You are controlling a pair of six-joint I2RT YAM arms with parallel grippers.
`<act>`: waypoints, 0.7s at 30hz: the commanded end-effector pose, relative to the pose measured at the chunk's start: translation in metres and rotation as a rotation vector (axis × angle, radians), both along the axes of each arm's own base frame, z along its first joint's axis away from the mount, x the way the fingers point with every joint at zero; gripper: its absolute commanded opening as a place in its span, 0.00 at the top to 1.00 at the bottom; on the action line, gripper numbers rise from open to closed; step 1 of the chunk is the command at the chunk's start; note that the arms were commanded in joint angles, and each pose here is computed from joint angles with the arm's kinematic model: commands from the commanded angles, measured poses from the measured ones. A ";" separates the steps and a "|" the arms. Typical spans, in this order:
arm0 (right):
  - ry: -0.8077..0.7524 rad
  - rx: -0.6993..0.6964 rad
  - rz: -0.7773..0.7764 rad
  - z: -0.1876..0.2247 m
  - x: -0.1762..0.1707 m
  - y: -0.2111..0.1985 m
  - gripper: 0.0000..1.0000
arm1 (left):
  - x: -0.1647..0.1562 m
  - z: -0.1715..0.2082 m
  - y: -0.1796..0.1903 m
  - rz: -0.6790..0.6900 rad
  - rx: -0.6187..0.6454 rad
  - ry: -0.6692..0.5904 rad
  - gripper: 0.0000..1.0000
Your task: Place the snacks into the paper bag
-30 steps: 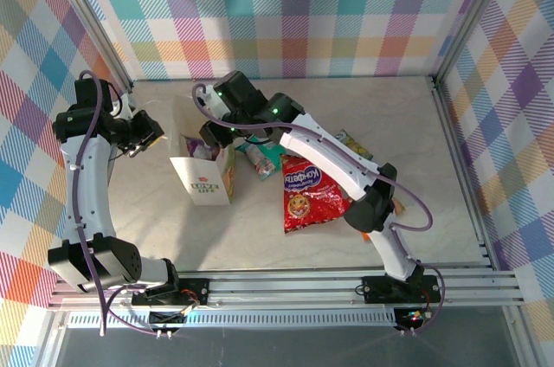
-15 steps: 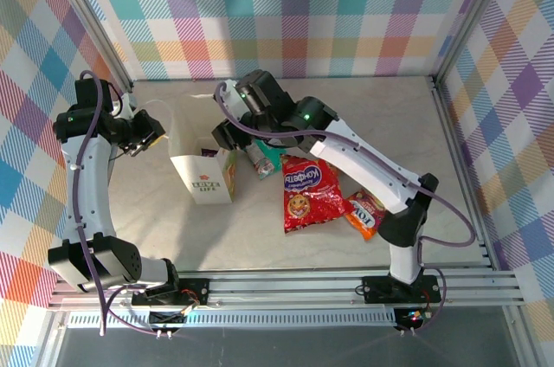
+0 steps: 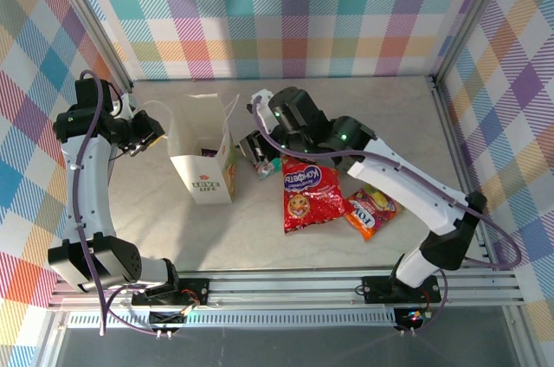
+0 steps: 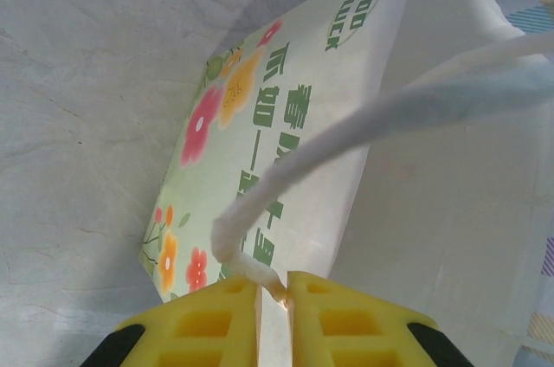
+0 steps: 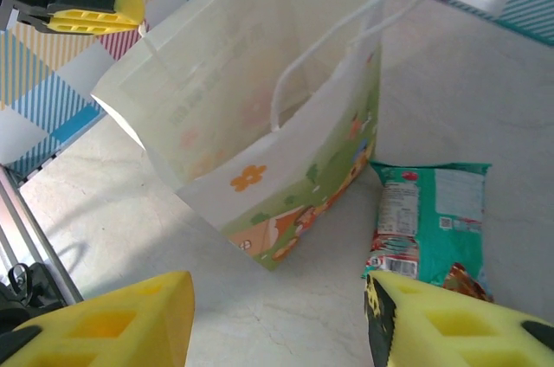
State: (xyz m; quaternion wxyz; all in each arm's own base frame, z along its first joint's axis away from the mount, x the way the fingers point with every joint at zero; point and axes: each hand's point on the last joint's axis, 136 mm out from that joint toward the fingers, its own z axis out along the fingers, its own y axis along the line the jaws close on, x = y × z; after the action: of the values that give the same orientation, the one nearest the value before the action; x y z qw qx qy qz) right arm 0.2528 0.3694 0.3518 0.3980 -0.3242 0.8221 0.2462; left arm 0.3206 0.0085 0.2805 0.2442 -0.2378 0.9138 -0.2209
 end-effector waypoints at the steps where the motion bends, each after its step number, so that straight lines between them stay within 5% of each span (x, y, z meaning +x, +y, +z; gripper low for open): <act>1: -0.033 0.031 -0.053 0.009 0.002 -0.009 0.45 | -0.001 -0.003 0.005 -0.001 0.026 0.016 0.84; 21: 0.131 0.058 -0.218 -0.044 0.018 -0.068 0.39 | 0.004 0.001 -0.009 -0.116 0.206 -0.016 0.76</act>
State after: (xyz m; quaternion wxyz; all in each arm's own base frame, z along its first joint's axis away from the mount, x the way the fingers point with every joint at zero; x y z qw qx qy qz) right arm 0.2715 0.3029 0.2957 0.3724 -0.2319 0.8750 0.2047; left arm 0.3229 -0.0012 0.2778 0.2548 -0.1733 0.9376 -0.1608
